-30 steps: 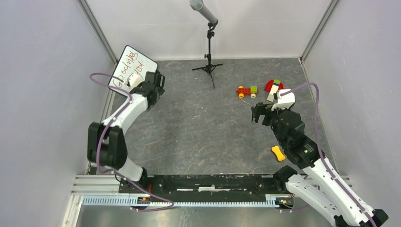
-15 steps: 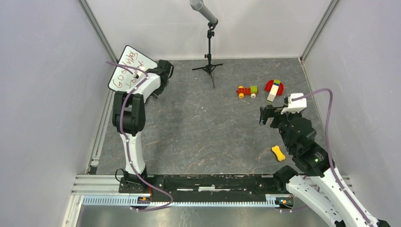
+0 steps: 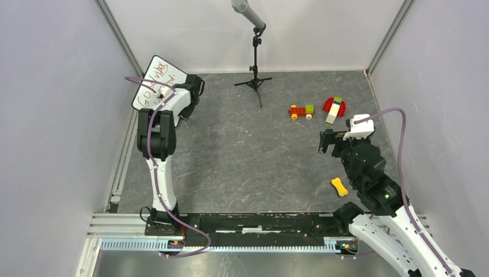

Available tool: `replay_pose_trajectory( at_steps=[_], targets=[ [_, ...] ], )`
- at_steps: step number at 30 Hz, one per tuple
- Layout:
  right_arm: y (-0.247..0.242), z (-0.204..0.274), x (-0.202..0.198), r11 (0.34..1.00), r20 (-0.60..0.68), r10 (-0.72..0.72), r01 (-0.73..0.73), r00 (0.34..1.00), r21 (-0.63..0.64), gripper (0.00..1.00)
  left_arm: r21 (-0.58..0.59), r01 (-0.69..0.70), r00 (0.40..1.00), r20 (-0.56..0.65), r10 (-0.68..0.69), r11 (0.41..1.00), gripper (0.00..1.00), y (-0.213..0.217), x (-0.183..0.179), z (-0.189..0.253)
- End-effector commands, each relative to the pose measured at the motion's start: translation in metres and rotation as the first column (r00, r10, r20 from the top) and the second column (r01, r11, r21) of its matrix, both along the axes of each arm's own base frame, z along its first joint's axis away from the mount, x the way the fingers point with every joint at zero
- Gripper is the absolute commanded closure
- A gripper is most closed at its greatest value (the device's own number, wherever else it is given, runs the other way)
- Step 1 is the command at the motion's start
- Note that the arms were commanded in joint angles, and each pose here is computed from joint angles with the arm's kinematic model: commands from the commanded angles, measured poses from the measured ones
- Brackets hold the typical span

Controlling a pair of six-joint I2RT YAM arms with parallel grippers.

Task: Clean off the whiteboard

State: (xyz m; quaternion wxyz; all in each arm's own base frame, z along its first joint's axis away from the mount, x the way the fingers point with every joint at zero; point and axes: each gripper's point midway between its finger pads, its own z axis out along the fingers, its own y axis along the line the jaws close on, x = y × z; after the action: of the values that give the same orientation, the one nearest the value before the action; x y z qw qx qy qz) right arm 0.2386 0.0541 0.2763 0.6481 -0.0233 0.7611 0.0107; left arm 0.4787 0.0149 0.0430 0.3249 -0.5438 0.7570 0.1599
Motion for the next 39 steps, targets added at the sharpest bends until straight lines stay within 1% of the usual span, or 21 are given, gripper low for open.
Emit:
replay_pose_trajectory(
  at_steps=[1, 6, 8, 12, 14, 16, 19, 24, 28, 32, 36, 39],
  targets=[
    [0.010, 0.015, 0.004, 0.999, 0.025, 0.034, -0.035, 0.999, 0.037, 0.02, -0.007, -0.028, 0.997, 0.065, 0.028, 1.000, 0.55, 0.005, 0.019, 0.007],
    [0.020, 0.007, 0.005, 0.995, 0.020, 0.069, -0.070, 0.997, 0.071, 0.02, -0.019, -0.016, 0.998, 0.064, 0.018, 1.000, 0.57, 0.002, 0.021, 0.007],
    [0.023, 0.006, 0.006, 0.994, 0.019, 0.081, -0.083, 0.996, 0.076, 0.02, -0.014, -0.006, 0.999, 0.047, 0.007, 1.000, 0.60, 0.003, 0.018, 0.004],
    [0.027, 0.001, 0.009, 0.993, 0.010, 0.091, -0.092, 0.996, 0.073, 0.02, -0.027, 0.012, 1.000, 0.002, -0.012, 1.000, 0.72, 0.000, 0.002, -0.006],
    [0.029, -0.003, 0.011, 0.993, -0.003, 0.094, -0.094, 0.996, 0.070, 0.02, -0.027, 0.027, 0.999, -0.017, -0.028, 0.999, 0.75, -0.002, -0.007, -0.009],
    [0.033, -0.008, 0.014, 0.992, -0.017, 0.103, -0.102, 0.995, 0.068, 0.02, -0.045, 0.047, 0.999, -0.023, -0.048, 0.998, 0.82, -0.006, -0.012, -0.013],
    [0.041, -0.015, 0.017, 0.989, -0.037, 0.126, -0.123, 0.991, 0.076, 0.02, -0.054, 0.066, 0.997, -0.042, -0.068, 0.996, 0.90, -0.009, -0.022, -0.016],
    [0.047, -0.034, 0.020, 0.987, -0.077, 0.139, -0.132, 0.987, 0.087, 0.02, -0.062, 0.102, 0.992, -0.070, -0.106, 0.993, 0.92, -0.022, -0.045, -0.017],
    [0.050, -0.042, 0.022, 0.987, -0.091, 0.144, -0.137, 0.985, 0.080, 0.02, -0.049, 0.148, 0.985, -0.078, -0.152, 0.988, 0.98, -0.039, -0.062, -0.011],
    [0.050, -0.046, 0.023, 0.988, -0.100, 0.145, -0.139, 0.984, 0.069, 0.02, -0.043, 0.177, 0.980, -0.083, -0.180, 0.983, 0.98, -0.061, -0.092, -0.010],
    [0.049, -0.050, 0.024, 0.989, -0.100, 0.141, -0.136, 0.985, 0.056, 0.02, -0.067, 0.216, 0.972, -0.081, -0.221, 0.974, 0.98, -0.094, -0.127, -0.015],
    [0.049, -0.055, 0.024, 0.990, -0.111, 0.139, -0.134, 0.984, 0.050, 0.02, -0.085, 0.243, 0.967, -0.052, -0.248, 0.966, 0.98, -0.125, -0.151, -0.016]
  ],
)
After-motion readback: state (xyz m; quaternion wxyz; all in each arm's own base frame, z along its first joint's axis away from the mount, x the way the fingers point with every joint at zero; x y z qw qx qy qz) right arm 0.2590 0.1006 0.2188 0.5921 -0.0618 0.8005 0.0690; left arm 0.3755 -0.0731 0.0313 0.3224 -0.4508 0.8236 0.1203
